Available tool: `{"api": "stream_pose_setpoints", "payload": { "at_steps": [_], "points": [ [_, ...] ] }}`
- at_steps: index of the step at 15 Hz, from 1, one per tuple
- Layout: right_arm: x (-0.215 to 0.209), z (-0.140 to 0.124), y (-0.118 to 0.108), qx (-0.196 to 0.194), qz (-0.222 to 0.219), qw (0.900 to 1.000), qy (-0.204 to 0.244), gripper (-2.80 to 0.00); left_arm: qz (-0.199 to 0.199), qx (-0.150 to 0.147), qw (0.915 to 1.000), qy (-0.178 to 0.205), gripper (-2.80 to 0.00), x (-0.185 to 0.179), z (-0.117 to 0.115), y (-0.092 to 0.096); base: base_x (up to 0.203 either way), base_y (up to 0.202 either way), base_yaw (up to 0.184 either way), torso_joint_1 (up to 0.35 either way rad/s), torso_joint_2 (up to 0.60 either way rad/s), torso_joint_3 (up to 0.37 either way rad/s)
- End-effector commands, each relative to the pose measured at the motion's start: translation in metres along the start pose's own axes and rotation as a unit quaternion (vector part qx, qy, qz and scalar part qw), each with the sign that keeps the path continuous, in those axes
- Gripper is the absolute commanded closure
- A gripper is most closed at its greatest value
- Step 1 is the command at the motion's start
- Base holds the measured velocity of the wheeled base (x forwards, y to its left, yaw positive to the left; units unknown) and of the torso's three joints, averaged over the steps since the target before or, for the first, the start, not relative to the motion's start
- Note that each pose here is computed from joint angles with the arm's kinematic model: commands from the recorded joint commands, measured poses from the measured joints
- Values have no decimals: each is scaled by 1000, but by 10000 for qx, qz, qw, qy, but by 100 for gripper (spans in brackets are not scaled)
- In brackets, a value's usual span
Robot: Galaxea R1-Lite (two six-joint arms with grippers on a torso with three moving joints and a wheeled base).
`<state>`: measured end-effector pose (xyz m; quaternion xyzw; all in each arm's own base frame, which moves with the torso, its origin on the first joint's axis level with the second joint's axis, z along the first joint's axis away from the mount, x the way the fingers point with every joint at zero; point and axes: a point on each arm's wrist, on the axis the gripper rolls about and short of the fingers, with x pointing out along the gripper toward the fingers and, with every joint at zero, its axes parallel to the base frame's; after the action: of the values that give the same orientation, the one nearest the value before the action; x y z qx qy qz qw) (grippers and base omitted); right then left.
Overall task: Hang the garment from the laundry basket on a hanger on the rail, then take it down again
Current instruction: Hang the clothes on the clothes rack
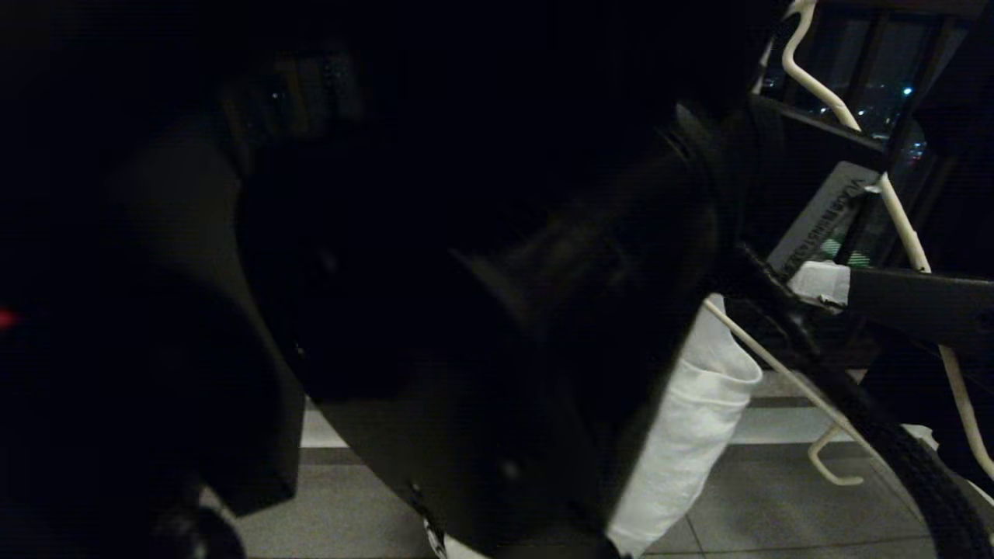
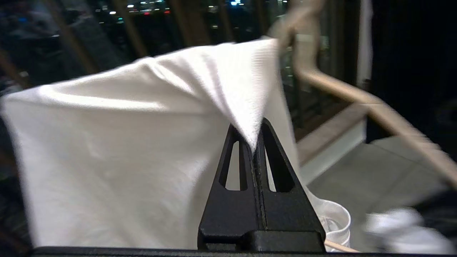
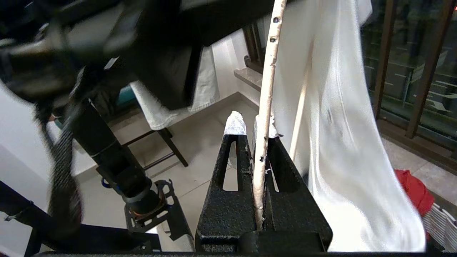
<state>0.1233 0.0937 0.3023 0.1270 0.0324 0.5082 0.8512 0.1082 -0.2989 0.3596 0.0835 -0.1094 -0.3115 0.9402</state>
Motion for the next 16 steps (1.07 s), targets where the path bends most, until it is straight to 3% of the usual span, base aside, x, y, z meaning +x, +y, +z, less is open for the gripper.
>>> {"api": "stream_pose_setpoints", "payload": {
  "at_steps": [1,3,10,11,16],
  "points": [
    [1,0,0,6,18,10000,2,0,-169,3,9999,36,0,-1,-2,-15,0,0,0,0,0,0],
    [1,0,0,3,20,10000,-3,0,-264,-218,9994,17,0,-7,3,-19,0,0,0,0,0,0],
    [-1,0,1,-1,30,10000,-9,0,-218,-182,9995,99,0,-8,2,-18,0,0,0,0,0,0],
    [-1,0,1,-1,37,10000,-7,0,-189,-186,9996,102,-280,-8,3,-18,0,0,0,0,0,0],
    [-2,1,2,-9,45,10000,-34,0,-53,-184,9996,195,-280,-8,-3,-7,0,0,0,0,0,0]
  ]
}}
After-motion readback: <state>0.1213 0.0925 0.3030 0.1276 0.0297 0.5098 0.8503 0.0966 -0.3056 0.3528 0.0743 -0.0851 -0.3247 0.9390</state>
